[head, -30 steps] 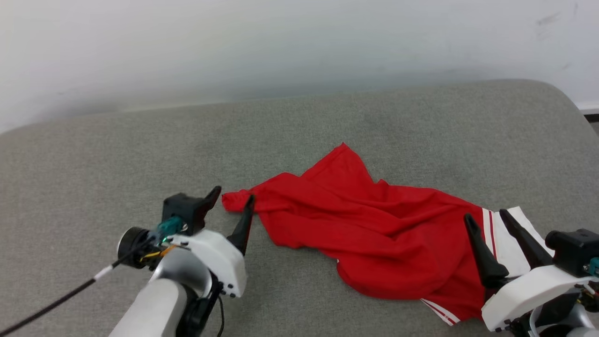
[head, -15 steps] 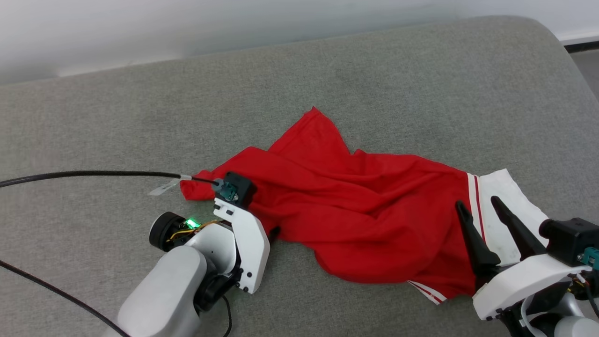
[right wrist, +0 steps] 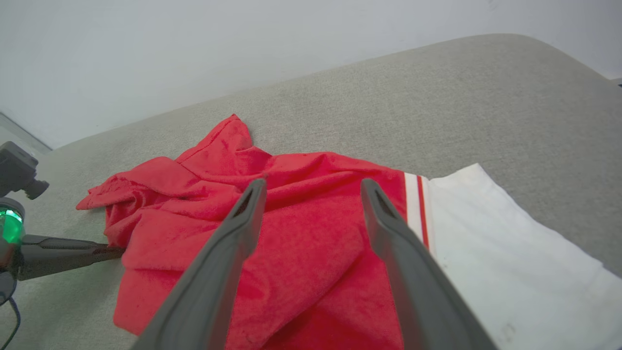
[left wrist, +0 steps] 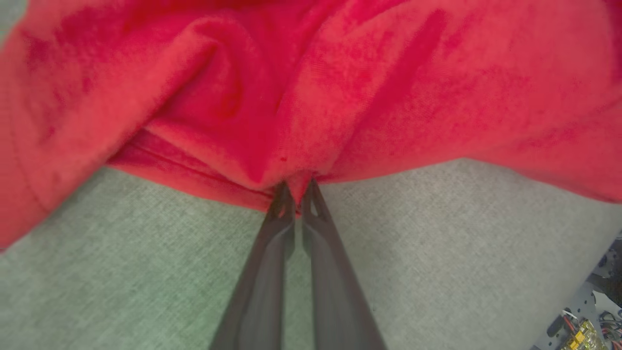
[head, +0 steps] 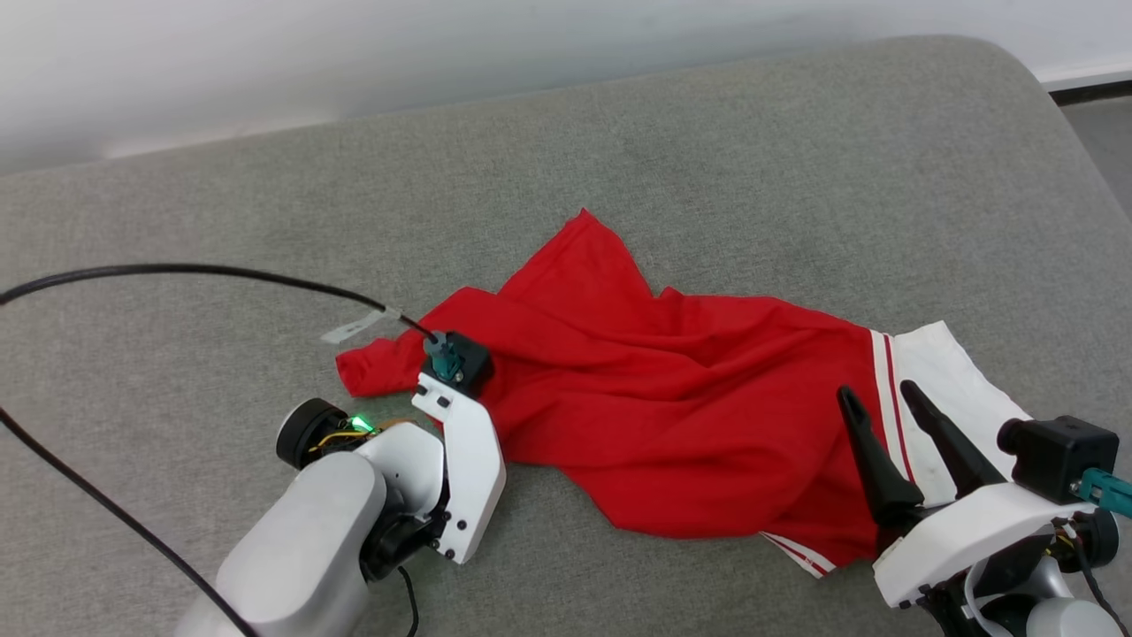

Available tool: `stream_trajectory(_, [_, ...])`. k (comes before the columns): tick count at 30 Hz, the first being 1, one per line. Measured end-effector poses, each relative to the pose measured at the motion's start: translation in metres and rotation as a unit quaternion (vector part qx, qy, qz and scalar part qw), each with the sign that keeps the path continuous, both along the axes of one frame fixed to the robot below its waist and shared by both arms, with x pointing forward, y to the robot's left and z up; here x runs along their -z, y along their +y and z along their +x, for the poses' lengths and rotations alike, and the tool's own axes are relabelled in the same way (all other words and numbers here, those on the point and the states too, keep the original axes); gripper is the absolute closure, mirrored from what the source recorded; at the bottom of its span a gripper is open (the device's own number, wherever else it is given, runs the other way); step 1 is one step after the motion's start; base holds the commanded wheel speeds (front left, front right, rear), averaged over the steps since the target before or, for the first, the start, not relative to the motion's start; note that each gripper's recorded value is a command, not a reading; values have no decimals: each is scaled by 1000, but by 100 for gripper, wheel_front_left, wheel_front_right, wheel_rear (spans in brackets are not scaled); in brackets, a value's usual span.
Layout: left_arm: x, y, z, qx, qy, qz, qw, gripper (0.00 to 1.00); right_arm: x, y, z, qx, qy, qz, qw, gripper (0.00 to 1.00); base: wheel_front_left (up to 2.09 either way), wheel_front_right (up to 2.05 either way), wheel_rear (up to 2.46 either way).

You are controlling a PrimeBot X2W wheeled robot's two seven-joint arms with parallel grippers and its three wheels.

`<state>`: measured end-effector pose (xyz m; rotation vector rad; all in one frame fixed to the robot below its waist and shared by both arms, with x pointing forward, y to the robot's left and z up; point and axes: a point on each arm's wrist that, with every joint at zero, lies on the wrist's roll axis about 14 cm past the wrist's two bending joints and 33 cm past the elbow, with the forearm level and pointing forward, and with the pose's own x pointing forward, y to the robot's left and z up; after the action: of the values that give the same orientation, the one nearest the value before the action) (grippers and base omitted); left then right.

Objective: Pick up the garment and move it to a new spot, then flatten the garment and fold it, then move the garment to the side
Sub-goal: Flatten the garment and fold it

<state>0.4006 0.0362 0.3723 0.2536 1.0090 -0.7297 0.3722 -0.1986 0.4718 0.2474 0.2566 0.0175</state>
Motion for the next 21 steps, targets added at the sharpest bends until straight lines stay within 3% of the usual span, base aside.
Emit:
stream_trajectory(7, [-29,13,22,-58,-86,-41,994,100,-7,-2,-4,4,-8,3,1000,0,0,0,0])
stream_trajectory(12, [-68,52,45,-131,-174,-60,974,100,-14,0,-5,1,-15,5,1000,0,0,0,0])
stream_trajectory(17, [-86,103,39,-207,-210,-55,954,100,-18,8,-1,-12,-18,4,1000,0,0,0,0])
stream_trajectory(21, [-78,134,17,-268,-193,-52,942,100,-23,11,3,-19,-24,-5,1000,0,0,0,0])
